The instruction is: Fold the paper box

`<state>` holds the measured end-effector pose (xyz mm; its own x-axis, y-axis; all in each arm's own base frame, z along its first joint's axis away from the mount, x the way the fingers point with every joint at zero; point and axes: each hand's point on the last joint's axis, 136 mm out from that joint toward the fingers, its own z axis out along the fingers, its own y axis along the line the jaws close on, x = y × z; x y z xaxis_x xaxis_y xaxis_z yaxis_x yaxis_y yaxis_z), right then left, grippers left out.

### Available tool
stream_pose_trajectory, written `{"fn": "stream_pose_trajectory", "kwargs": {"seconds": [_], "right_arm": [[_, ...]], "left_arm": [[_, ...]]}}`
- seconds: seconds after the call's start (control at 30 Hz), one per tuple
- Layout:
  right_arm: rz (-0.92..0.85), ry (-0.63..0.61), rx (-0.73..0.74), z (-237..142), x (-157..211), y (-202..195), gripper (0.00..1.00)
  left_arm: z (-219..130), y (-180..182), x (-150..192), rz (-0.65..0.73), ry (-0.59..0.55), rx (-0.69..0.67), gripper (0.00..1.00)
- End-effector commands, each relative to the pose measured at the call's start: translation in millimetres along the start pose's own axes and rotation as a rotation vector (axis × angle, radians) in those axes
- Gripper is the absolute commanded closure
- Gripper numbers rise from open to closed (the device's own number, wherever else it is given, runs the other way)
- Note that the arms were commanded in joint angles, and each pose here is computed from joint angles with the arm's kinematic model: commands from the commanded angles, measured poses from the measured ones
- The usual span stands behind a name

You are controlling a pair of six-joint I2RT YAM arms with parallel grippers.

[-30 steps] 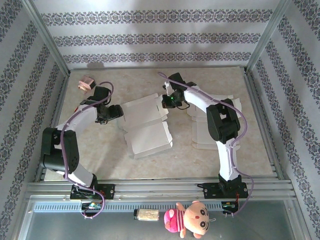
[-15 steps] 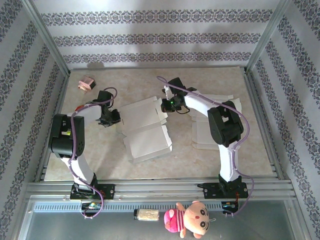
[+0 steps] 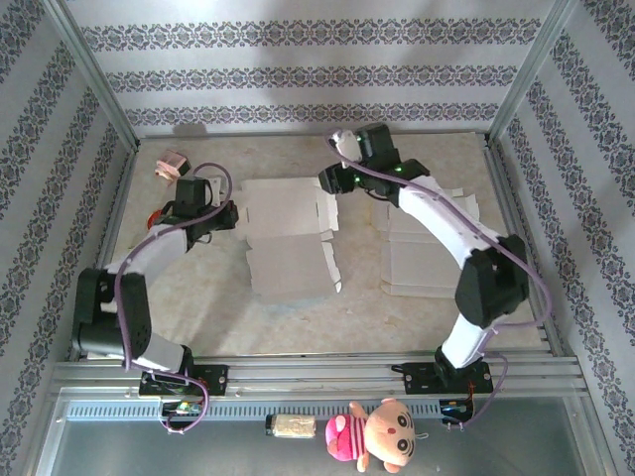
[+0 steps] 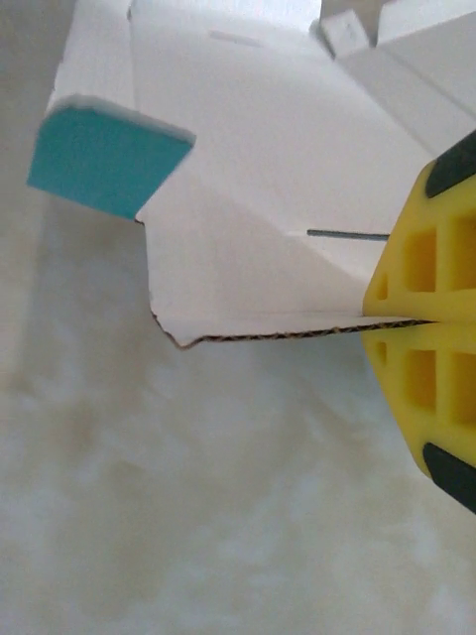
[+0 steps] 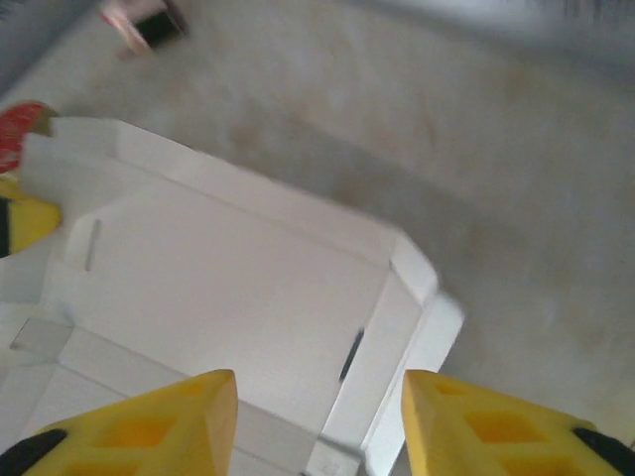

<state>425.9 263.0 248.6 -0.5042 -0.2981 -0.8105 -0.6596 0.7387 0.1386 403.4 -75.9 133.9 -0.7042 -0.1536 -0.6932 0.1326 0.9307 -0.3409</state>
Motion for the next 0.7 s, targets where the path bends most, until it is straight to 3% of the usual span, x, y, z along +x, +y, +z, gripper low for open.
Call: {"fn": "stream_pose_trajectory", "kwargs": {"seconds": [0.0,0.07,0.13,0.33,0.43,0.57,0.67], "right_arm": [[-0.443,-0.1,-0.077,-7,-10,23,0.44],[-0.636,-0.12,-0.076,-7,-10,27,0.35],[-0.766,-0.098,-0.154,-3,-3,32,0.34],[-0.848,0.037,-0.352,20,12,41,0.35],[-0.832,0.079,-0.41,31,17,48,0.43],[-0.769,0.121,-0.44,45,23,45,0.6],[-0.742,0.149,-0.465,48,29,47,0.66]], "left_arm": [[-15,-31,-36,0.291,-0.231,0.115,1.0],[-20,-40,-38,0.346,-0.278,0.149,1.0],[-23,-51,-36,0.401,-0.313,0.192,1.0],[-26,-71,-31,0.539,-0.387,0.221,1.0],[-28,-73,-31,0.571,-0.396,0.212,1.0],[-28,-74,-35,0.588,-0.418,0.198,1.0],[-27,-74,-36,0.596,-0.412,0.194,1.0]]}}
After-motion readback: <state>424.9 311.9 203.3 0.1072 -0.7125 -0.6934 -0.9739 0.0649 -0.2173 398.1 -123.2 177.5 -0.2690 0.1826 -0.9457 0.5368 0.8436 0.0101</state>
